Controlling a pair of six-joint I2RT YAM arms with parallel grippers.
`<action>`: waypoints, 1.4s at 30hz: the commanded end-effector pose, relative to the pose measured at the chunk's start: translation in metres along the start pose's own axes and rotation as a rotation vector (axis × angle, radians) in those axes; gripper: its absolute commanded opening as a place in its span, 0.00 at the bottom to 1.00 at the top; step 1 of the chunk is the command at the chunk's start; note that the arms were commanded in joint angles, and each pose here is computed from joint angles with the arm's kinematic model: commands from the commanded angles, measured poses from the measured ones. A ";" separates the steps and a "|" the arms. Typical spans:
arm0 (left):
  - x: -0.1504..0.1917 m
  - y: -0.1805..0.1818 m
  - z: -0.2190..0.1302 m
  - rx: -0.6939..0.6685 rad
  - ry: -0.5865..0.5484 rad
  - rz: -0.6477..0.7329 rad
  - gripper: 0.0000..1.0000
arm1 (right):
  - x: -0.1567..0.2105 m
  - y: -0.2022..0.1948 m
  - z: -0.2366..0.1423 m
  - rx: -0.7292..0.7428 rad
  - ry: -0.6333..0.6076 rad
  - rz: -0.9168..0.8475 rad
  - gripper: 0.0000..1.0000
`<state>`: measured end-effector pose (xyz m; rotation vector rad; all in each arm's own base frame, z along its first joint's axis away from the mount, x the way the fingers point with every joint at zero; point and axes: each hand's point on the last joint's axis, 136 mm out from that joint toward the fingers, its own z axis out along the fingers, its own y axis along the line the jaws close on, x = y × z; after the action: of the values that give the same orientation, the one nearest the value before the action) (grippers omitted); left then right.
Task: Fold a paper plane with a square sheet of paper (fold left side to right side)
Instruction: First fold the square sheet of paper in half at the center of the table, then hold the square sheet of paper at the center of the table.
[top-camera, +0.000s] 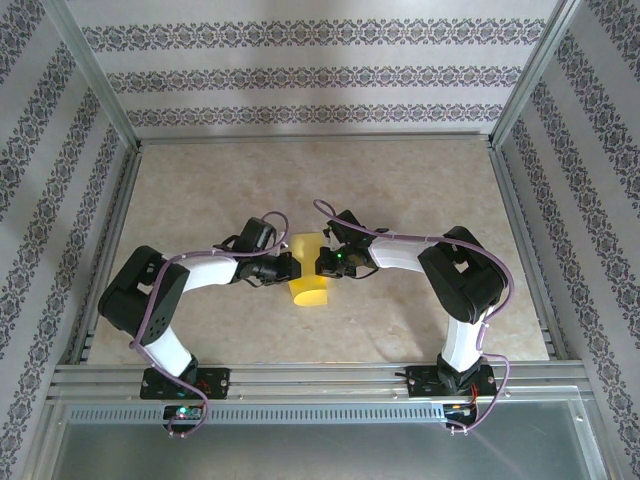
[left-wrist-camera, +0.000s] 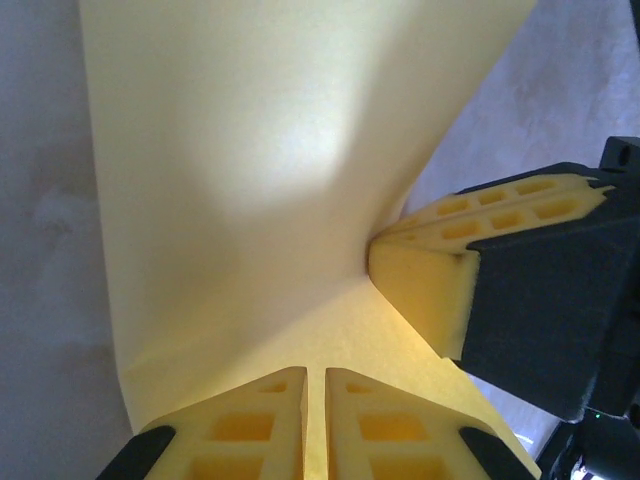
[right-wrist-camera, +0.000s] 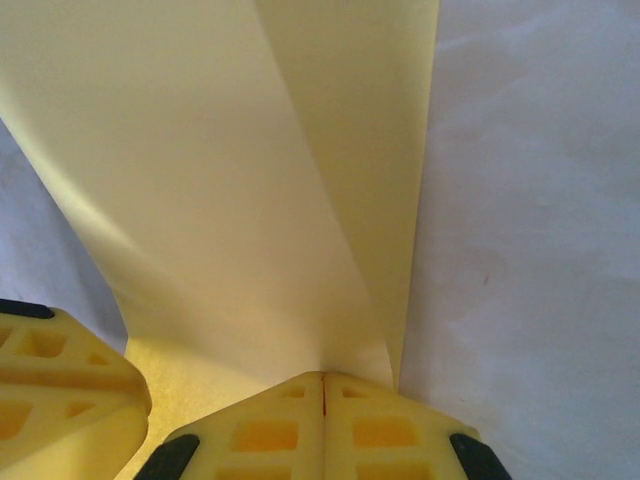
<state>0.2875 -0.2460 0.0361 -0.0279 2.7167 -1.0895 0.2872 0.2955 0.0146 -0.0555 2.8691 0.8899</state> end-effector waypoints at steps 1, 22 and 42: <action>0.002 0.002 0.004 -0.032 0.024 0.017 0.13 | 0.021 -0.037 0.011 0.149 0.066 0.023 0.00; 0.020 0.033 0.012 -0.156 0.109 -0.035 0.13 | 0.000 0.007 -0.003 0.007 0.004 -0.025 0.00; 0.018 0.032 0.015 -0.147 0.113 -0.038 0.13 | -0.034 0.064 0.008 -0.189 -0.081 -0.076 0.00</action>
<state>0.2858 -0.2415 0.0176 -0.0428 2.8252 -1.0088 0.3138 0.3389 0.0477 -0.1281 2.6990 1.0736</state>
